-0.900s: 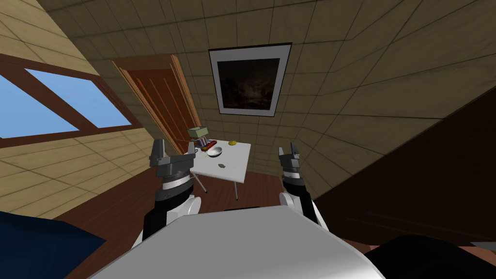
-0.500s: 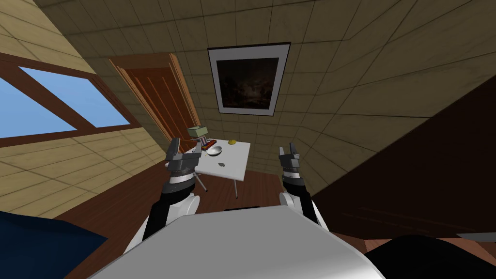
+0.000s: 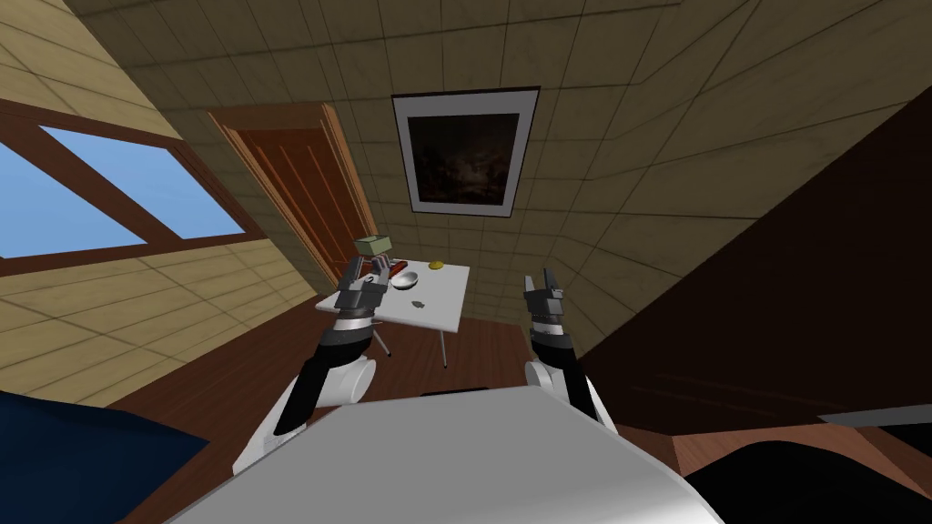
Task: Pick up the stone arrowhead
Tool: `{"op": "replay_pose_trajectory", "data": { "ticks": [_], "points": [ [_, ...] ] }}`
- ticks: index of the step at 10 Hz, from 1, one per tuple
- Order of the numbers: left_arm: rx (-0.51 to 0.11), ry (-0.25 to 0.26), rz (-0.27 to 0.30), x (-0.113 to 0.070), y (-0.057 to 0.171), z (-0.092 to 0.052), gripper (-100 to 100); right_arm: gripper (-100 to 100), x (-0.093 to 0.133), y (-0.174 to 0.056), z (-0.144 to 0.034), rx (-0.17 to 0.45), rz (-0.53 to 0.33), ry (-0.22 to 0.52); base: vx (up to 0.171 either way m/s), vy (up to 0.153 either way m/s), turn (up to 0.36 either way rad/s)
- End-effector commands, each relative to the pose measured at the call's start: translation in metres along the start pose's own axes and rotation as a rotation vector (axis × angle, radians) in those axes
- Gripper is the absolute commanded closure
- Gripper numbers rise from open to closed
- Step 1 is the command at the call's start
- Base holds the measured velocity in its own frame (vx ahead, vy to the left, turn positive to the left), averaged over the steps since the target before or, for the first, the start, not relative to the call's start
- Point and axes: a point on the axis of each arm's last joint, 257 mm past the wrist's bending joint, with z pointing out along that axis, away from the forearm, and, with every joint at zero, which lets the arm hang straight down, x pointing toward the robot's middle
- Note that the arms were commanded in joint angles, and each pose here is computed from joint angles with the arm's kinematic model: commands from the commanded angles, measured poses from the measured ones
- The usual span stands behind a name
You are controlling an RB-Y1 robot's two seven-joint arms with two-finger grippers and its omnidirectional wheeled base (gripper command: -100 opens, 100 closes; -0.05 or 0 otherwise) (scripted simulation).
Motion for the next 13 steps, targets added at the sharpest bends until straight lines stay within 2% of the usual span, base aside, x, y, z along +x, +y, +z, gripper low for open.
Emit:
{"op": "replay_pose_trajectory", "data": {
  "ticks": [1, 4, 6, 7, 9, 10, 11, 12, 13],
  "points": [
    [-0.039, 0.004, 0.007, -0.002, 0.014, 0.001, -100, 0, 0.0, 0.0, 0.0, 0.0, 0.0, 0.0, -0.065, -0.006, -0.013],
    [-0.108, 0.026, 0.033, -0.002, 0.039, 0.014, -100, 0, 0.0, 0.0, 0.0, 0.0, 0.0, 0.0, -0.071, 0.002, -0.019],
    [-0.141, 0.023, 0.033, -0.003, 0.048, 0.013, -100, 0, 0.0, 0.0, 0.0, 0.0, 0.0, 0.0, -0.056, 0.002, -0.008],
    [-0.165, 0.032, 0.047, -0.003, 0.058, 0.02, -100, 0, 0.0, 0.0, 0.0, 0.0, 0.0, 0.0, -0.051, 0.001, -0.018],
    [-0.196, 0.029, 0.048, -0.004, 0.066, 0.019, -100, 0, 0.0, 0.0, 0.0, 0.0, 0.0, 0.0, -0.047, 0.0, -0.01],
    [-0.219, 0.037, 0.061, -0.004, 0.076, 0.026, -100, 0, 0.0, 0.0, 0.0, 0.0, 0.0, 0.0, -0.06, -0.004, -0.024],
    [-0.248, 0.034, 0.062, -0.005, 0.083, 0.024, -100, 0, 0.0, 0.0, 0.0, 0.0, 0.0, 0.0, -0.072, 0.002, -0.017],
    [-0.262, 0.042, 0.076, -0.006, 0.09, 0.033, -100, 0, 0.0, 0.0, 0.0, 0.0, 0.0, 0.0, -0.099, 0.001, -0.027],
    [-0.291, 0.039, 0.076, -0.007, 0.097, 0.031, -100, 0, 0.0, 0.0, 0.0, 0.0, 0.0, 0.0, -0.084, 0.005, -0.016]
  ]
}}
